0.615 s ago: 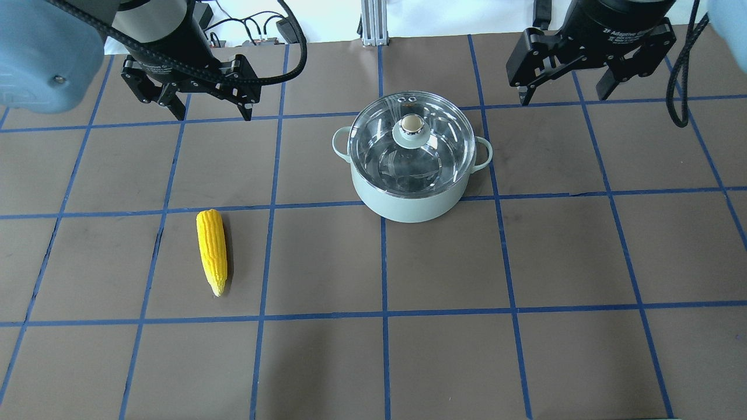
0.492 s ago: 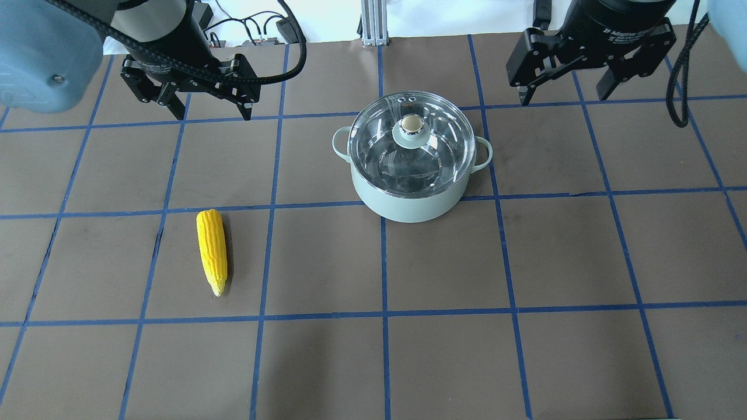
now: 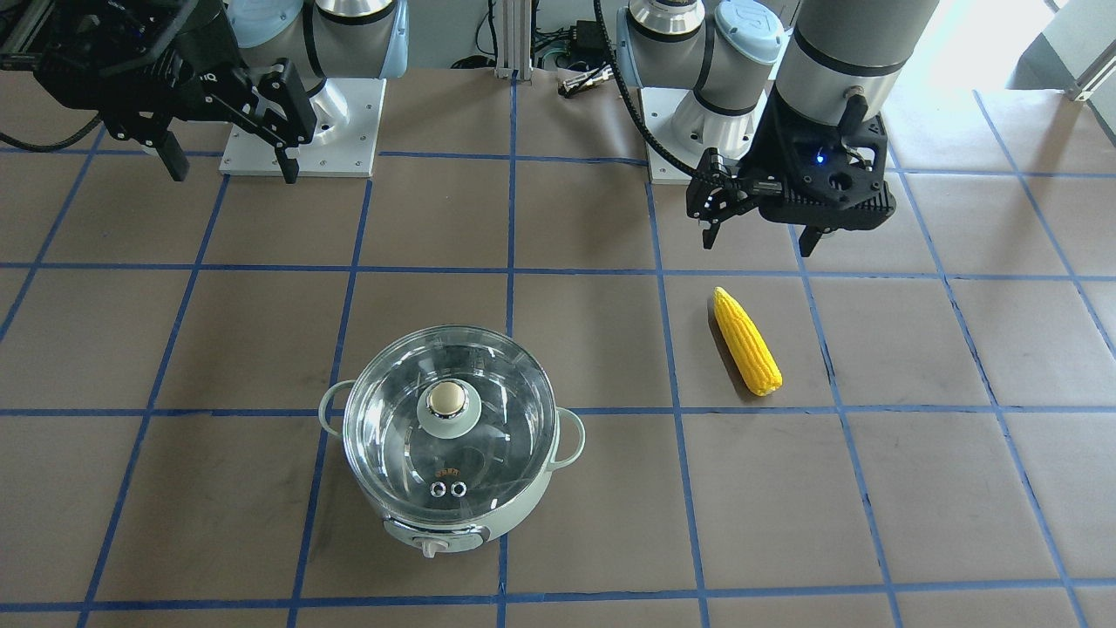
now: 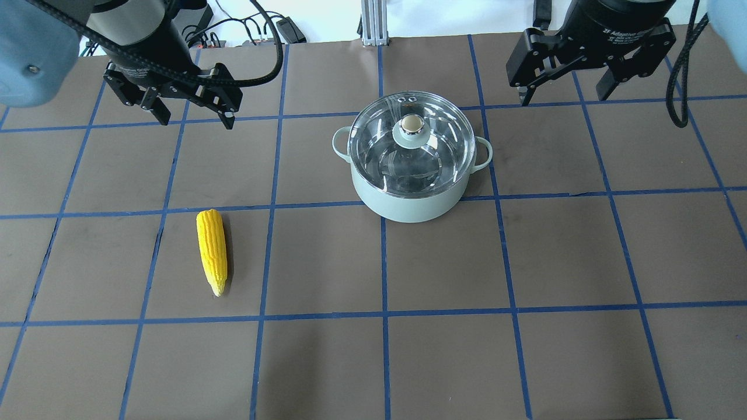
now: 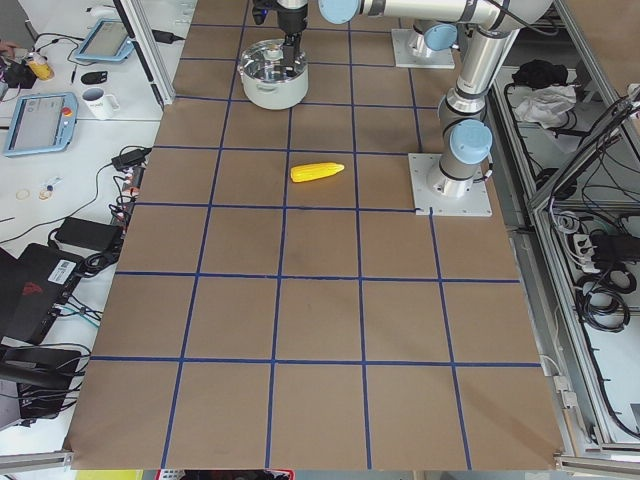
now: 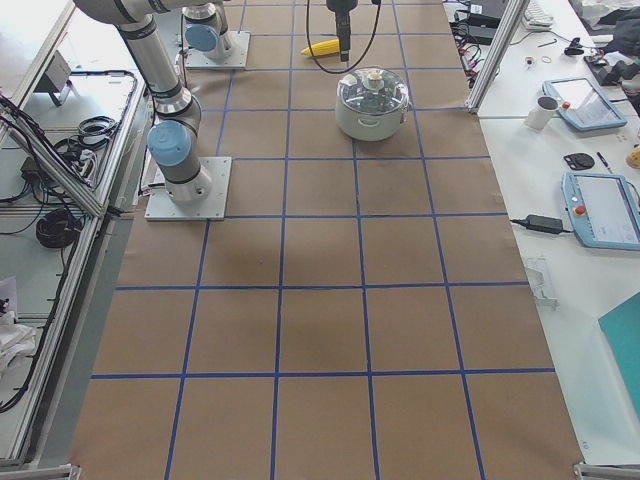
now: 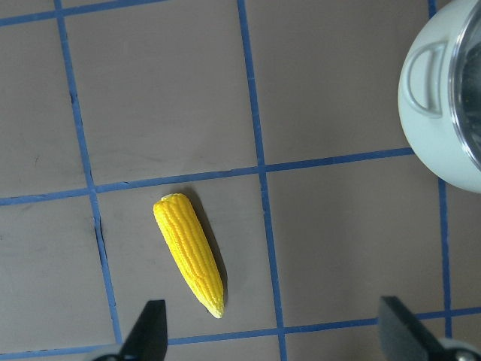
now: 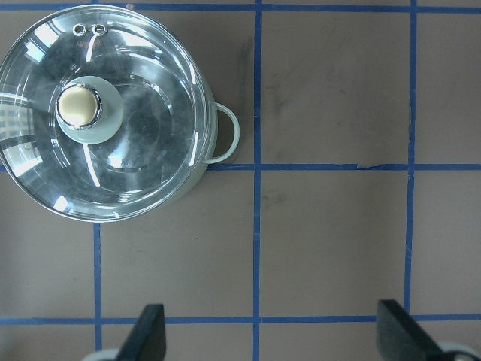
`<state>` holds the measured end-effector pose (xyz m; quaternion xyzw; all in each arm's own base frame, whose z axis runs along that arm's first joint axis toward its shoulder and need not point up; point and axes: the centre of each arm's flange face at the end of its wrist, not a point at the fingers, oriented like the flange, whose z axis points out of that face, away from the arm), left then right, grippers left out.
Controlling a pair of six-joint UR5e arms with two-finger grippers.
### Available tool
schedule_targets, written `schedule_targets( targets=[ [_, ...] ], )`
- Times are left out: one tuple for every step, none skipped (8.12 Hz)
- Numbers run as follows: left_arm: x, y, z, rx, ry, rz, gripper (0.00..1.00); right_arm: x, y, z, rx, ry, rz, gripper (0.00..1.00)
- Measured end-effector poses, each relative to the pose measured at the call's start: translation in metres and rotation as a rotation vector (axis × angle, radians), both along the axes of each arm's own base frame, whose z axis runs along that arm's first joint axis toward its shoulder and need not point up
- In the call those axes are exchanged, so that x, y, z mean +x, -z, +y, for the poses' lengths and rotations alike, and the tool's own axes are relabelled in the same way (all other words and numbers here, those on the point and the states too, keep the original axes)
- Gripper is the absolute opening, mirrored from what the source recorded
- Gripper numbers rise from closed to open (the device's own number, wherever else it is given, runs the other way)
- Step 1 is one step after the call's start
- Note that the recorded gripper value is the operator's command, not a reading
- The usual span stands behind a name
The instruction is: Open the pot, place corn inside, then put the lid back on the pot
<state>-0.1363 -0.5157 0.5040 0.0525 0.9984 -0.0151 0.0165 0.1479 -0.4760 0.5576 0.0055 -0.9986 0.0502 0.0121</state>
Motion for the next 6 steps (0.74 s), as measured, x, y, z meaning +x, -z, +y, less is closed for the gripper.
schedule_targets(
  targets=[
    [0.03,0.007,-0.01,0.017,-0.032,0.011,1.0,0.0,0.0,0.0,0.001,-0.001,0.0,1.0],
    [0.061,0.013,-0.018,0.027,-0.076,0.022,1.0,0.001,0.002,-0.001,0.004,-0.001,0.0,1.0],
    [0.086,0.023,-0.024,0.035,-0.108,0.024,1.0,0.0,0.003,-0.002,0.007,-0.001,0.0,1.0],
    [0.105,0.045,-0.033,0.031,-0.13,0.023,1.0,0.001,0.005,-0.002,0.016,-0.003,0.001,1.0],
    [0.121,0.076,-0.042,0.022,-0.153,0.022,1.0,0.003,0.009,-0.001,0.034,-0.006,-0.004,1.0],
    [0.13,0.108,-0.048,0.015,-0.177,0.022,1.0,0.007,0.016,-0.002,0.055,-0.009,-0.034,1.0]
  ],
)
